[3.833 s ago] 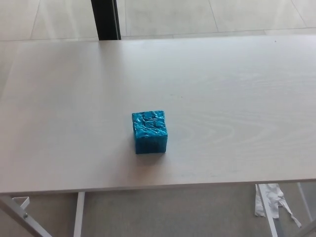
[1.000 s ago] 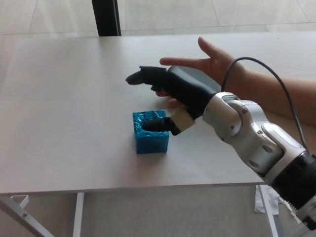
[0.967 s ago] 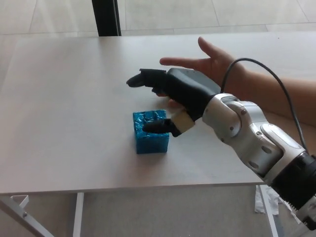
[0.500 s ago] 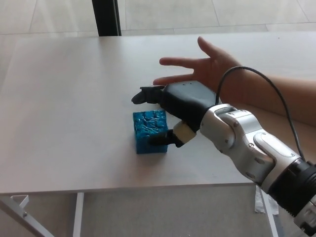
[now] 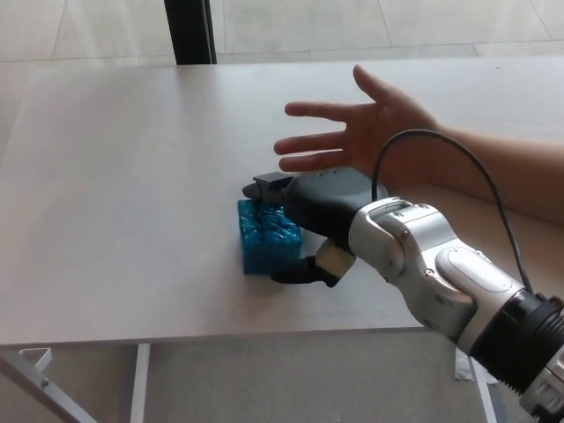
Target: The robot uses its right hand to pick up a cube kept in the middle of the desk infront of it and hands it to a person
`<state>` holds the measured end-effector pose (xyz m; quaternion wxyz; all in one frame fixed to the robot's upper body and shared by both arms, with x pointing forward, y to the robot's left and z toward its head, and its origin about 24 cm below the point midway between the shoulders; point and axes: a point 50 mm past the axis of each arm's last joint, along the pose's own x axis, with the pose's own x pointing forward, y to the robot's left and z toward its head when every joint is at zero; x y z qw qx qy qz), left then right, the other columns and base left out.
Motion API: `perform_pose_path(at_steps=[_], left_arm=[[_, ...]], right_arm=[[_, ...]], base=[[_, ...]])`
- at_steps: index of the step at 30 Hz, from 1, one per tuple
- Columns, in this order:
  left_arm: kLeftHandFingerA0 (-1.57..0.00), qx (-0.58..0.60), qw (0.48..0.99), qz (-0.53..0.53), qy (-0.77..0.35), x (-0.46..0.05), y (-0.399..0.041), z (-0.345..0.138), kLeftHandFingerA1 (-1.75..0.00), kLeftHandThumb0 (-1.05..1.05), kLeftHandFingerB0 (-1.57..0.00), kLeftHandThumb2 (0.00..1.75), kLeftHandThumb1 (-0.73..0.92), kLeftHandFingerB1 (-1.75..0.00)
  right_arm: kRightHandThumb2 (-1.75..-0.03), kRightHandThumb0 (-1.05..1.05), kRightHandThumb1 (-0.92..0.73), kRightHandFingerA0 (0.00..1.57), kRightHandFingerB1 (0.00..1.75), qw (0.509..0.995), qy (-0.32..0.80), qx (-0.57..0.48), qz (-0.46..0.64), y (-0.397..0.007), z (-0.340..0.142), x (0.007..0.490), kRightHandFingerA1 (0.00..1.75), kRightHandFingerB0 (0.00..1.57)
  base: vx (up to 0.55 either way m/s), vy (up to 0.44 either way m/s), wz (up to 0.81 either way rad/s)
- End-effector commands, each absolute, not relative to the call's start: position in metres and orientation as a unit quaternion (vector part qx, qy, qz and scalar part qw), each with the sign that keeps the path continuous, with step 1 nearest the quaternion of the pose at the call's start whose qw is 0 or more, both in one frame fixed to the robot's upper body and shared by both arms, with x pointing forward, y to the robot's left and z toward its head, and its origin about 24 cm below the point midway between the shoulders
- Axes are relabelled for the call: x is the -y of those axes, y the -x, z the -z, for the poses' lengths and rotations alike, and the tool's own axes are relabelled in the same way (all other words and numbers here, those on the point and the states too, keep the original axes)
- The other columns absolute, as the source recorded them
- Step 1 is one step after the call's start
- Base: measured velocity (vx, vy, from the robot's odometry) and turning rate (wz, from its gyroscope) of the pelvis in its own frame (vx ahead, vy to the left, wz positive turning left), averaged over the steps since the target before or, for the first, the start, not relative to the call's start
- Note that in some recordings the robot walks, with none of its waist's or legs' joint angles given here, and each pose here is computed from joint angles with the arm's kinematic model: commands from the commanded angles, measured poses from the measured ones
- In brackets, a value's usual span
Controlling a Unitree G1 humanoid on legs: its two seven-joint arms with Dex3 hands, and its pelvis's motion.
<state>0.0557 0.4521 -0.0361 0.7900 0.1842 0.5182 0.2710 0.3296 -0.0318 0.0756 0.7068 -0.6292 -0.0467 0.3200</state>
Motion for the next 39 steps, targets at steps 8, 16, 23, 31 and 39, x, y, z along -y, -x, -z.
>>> perform_pose_path(at_steps=[8,16,23,31,39], left_arm=[[-0.57,-0.516,0.79,-0.268,-0.194,-0.457,-0.054,0.031,-0.6,-0.69,-0.58,0.62,0.74,-0.45],[-0.57,-0.515,0.789,-0.266,-0.205,-0.455,-0.055,0.032,-0.59,-0.69,-0.59,0.63,0.76,-0.44],[-0.59,-0.507,0.795,-0.266,-0.2,-0.453,-0.056,0.034,-0.59,-0.71,-0.61,0.64,0.8,-0.43],[-0.61,-0.506,0.792,-0.272,-0.206,-0.454,-0.057,0.033,-0.56,-0.72,-0.65,0.65,0.83,-0.43],[-0.61,-0.509,0.791,-0.275,-0.201,-0.454,-0.052,0.034,-0.57,-0.72,-0.63,0.65,0.82,-0.44]], right_arm=[[-0.63,-0.58,-0.61,0.79,0.45,0.755,0.636,0.076,-0.144,-0.319,-0.048,0.038,1.45,0.42],[-0.65,-0.52,-0.69,0.79,0.56,0.839,0.531,0.099,-0.072,-0.305,-0.038,0.027,1.52,0.54],[-0.65,-0.45,-0.7,0.86,0.59,0.855,0.507,0.09,-0.058,-0.298,-0.029,0.026,1.54,0.58],[-0.61,-0.28,-0.62,0.79,1.16,0.831,0.538,0.132,-0.058,-0.302,-0.032,0.039,1.75,0.81],[-0.56,-0.34,-0.52,0.82,0.74,0.823,0.535,0.185,-0.039,-0.311,-0.048,0.051,1.71,0.91]], base=[[0.0,0.0,0.0],[0.0,0.0,0.0],[0.0,0.0,0.0],[0.0,0.0,0.0],[0.0,0.0,0.0]])
